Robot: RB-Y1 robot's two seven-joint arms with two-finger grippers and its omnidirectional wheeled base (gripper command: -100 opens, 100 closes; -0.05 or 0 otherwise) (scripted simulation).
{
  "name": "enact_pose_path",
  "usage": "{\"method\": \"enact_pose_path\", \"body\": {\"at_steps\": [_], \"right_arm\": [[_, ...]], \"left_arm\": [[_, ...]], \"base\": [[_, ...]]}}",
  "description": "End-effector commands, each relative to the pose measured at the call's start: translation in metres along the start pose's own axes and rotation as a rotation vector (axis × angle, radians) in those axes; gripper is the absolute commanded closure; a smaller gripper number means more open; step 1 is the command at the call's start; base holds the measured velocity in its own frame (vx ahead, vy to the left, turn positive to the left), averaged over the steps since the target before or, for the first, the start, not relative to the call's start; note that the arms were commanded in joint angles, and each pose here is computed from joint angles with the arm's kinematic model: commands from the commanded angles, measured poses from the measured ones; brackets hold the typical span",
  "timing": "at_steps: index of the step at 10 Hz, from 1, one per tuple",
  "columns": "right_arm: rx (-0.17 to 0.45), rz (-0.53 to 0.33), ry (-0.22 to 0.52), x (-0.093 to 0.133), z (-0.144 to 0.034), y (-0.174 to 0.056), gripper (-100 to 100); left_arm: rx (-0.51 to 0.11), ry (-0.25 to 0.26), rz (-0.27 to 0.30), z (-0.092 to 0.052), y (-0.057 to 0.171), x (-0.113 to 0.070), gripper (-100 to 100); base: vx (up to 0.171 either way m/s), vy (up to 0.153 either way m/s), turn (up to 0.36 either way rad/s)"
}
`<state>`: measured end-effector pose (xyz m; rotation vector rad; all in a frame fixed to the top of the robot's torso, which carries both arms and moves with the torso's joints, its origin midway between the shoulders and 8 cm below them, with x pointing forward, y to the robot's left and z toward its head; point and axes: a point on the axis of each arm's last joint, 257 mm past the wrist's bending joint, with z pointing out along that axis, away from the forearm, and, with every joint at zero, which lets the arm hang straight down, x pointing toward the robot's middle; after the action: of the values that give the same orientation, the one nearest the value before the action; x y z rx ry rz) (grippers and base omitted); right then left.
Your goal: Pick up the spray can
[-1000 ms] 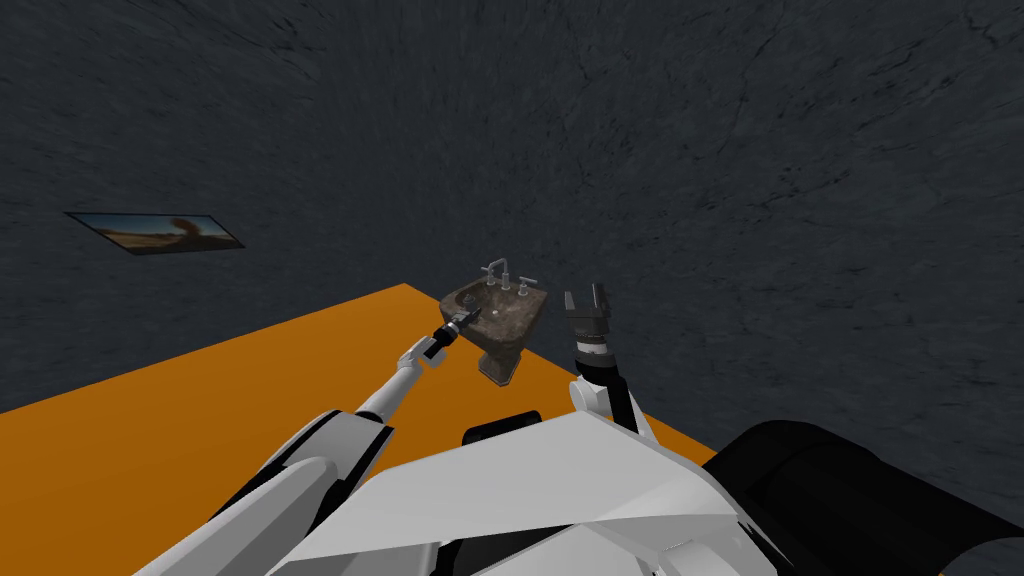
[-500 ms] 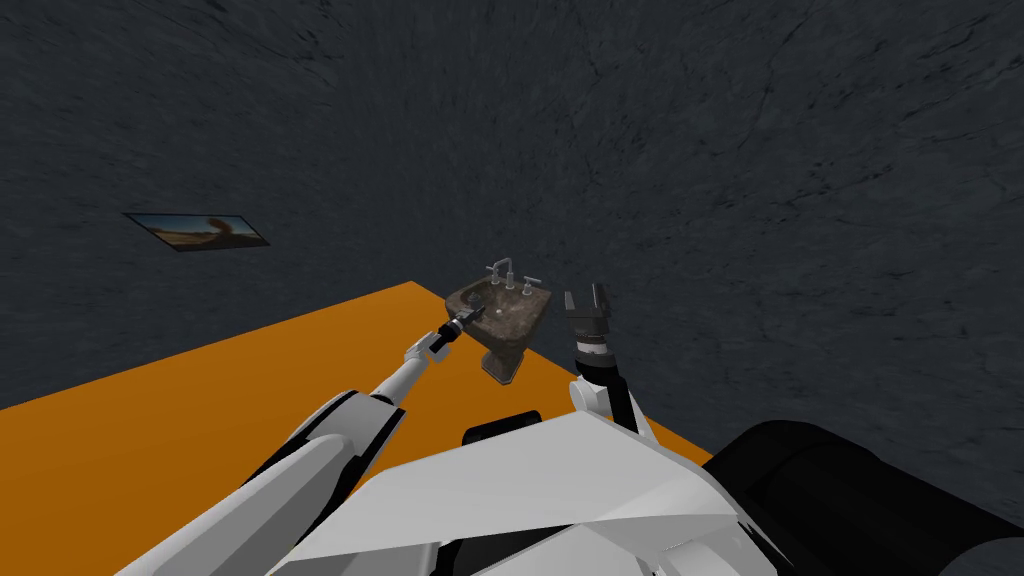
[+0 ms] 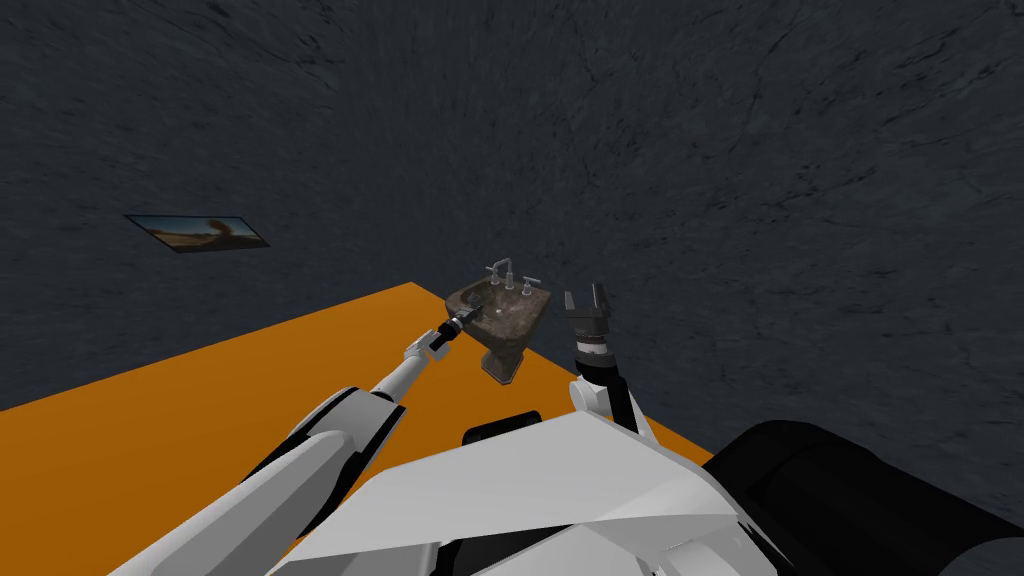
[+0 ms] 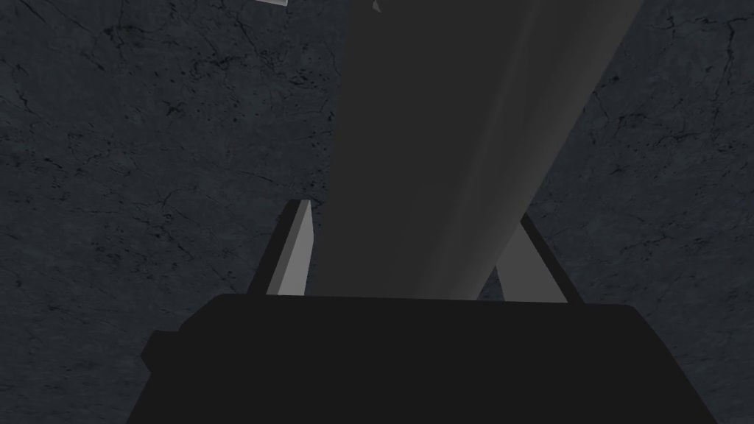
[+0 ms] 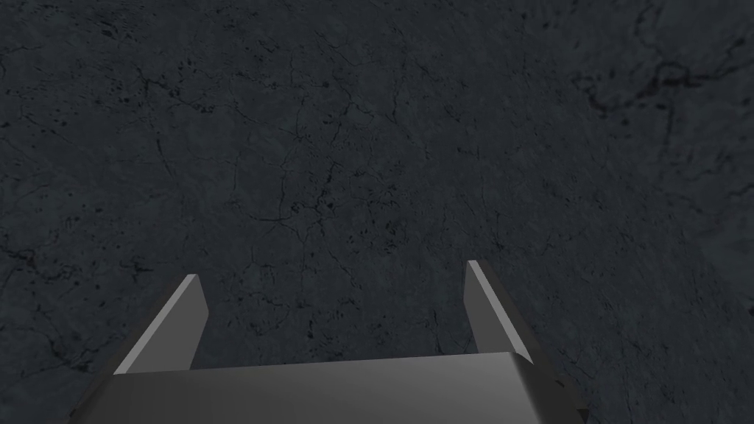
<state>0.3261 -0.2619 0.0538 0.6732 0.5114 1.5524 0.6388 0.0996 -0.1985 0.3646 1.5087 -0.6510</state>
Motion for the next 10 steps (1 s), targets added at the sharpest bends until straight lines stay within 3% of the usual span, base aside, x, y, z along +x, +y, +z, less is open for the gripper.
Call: {"method": "enact_pose_path", "body": {"at_steps": [1,2,3,4,5,7,8,10], "right_arm": [[0.000,0.000,0.000,0.000,0.000,0.000,0],[0.000,0.000,0.000,0.000,0.000,0.000,0],[0.000,0.000,0.000,0.000,0.000,0.000,0],[0.000,0.000,0.000,0.000,0.000,0.000,0],[0.000,0.000,0.000,0.000,0.000,0.000,0],[0.000,0.000,0.000,0.000,0.000,0.000,0],[0.000,0.000,0.000,0.000,0.000,0.000,0],[0.000,0.000,0.000,0.000,0.000,0.000,0]], "left_arm": [[0.000,0.000,0.000,0.000,0.000,0.000,100],[0.000,0.000,-0.001,0.000,0.000,0.000,100],[0.000,0.000,-0.002,0.000,0.000,0.000,0],[-0.042,-0.011,-0.018,-0.016,0.018,0.000,100],[-0.049,-0.001,-0.029,-0.023,0.019,0.010,100],[-0.037,-0.011,-0.031,-0.024,0.013,0.009,100],[-0.092,-0.013,-0.039,-0.040,0.038,0.008,100],[-0.078,-0.019,-0.054,-0.051,0.027,0.017,100]], "base": [[0.000,0.000,0.000],[0.000,0.000,0.000],[0.000,0.000,0.000],[0.051,-0.018,-0.265],[0.061,-0.016,-0.140],[0.017,-0.004,0.030],[0.032,-0.021,-0.232],[0.033,-0.007,-0.067]]}}
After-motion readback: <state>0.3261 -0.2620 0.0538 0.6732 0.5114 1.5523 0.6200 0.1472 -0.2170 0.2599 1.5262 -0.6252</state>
